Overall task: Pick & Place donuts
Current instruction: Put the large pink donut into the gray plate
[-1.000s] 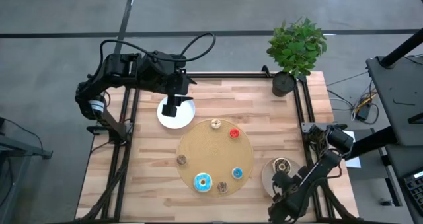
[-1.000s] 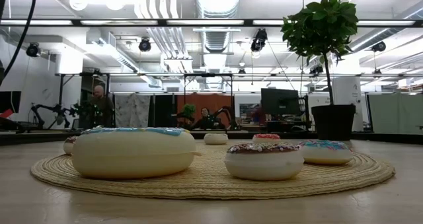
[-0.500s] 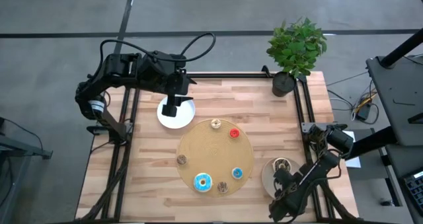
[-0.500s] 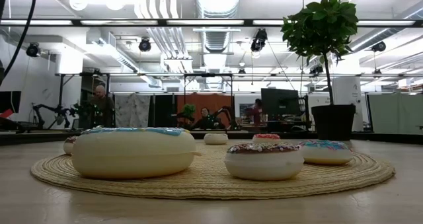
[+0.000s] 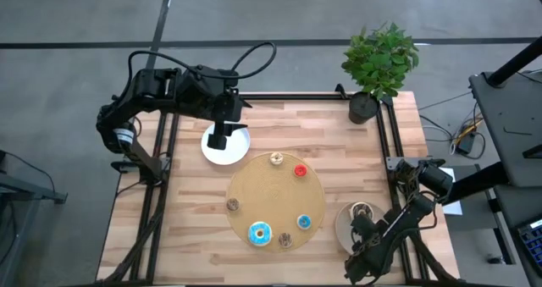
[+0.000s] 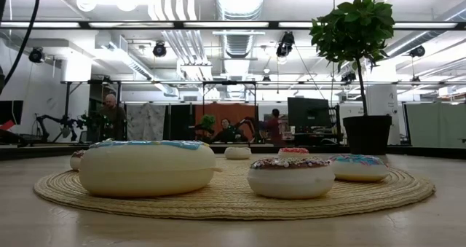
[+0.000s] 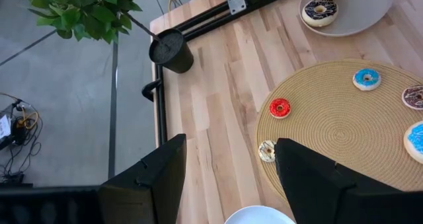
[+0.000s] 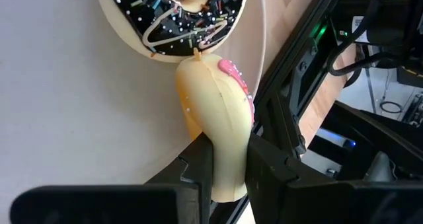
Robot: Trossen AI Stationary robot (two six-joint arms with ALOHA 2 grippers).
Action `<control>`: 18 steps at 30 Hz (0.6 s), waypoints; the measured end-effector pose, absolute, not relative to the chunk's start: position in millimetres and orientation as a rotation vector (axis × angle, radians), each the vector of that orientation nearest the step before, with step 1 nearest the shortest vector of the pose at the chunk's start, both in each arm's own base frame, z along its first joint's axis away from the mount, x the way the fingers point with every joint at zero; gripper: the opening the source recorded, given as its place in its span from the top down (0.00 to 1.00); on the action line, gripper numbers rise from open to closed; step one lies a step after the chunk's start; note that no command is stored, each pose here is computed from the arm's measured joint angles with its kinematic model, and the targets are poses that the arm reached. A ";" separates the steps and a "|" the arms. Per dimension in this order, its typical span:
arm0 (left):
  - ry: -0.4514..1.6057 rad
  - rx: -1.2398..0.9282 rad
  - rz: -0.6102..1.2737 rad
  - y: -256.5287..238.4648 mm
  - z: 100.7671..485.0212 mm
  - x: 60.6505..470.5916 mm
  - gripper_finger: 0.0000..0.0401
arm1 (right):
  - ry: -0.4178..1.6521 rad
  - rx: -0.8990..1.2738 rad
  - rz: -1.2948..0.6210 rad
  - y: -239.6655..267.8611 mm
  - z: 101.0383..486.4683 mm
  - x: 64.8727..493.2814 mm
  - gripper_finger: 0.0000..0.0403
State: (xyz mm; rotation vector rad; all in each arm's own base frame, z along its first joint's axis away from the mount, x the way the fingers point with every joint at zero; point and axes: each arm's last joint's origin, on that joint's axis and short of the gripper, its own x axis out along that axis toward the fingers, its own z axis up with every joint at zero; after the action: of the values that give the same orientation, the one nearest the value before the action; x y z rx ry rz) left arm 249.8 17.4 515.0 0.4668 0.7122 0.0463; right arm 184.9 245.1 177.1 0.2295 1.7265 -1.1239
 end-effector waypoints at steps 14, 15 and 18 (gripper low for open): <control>0.712 0.467 0.046 17.3 515.0 249.8 0.50 | 1.721 0.264 -1.081 247.9 174.5 187.2 0.84; 0.712 0.467 0.046 17.3 515.0 249.8 0.50 | 1.720 0.270 -1.074 248.4 174.1 187.7 0.83; 0.712 0.467 0.046 17.4 515.0 249.8 0.50 | 1.714 0.279 -1.080 248.8 173.9 187.8 0.80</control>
State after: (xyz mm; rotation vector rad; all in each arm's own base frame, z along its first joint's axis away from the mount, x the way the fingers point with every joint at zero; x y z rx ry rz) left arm 249.8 17.4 515.0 0.4667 0.7122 0.0464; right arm 187.8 248.8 173.9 0.2793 1.7142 -1.0801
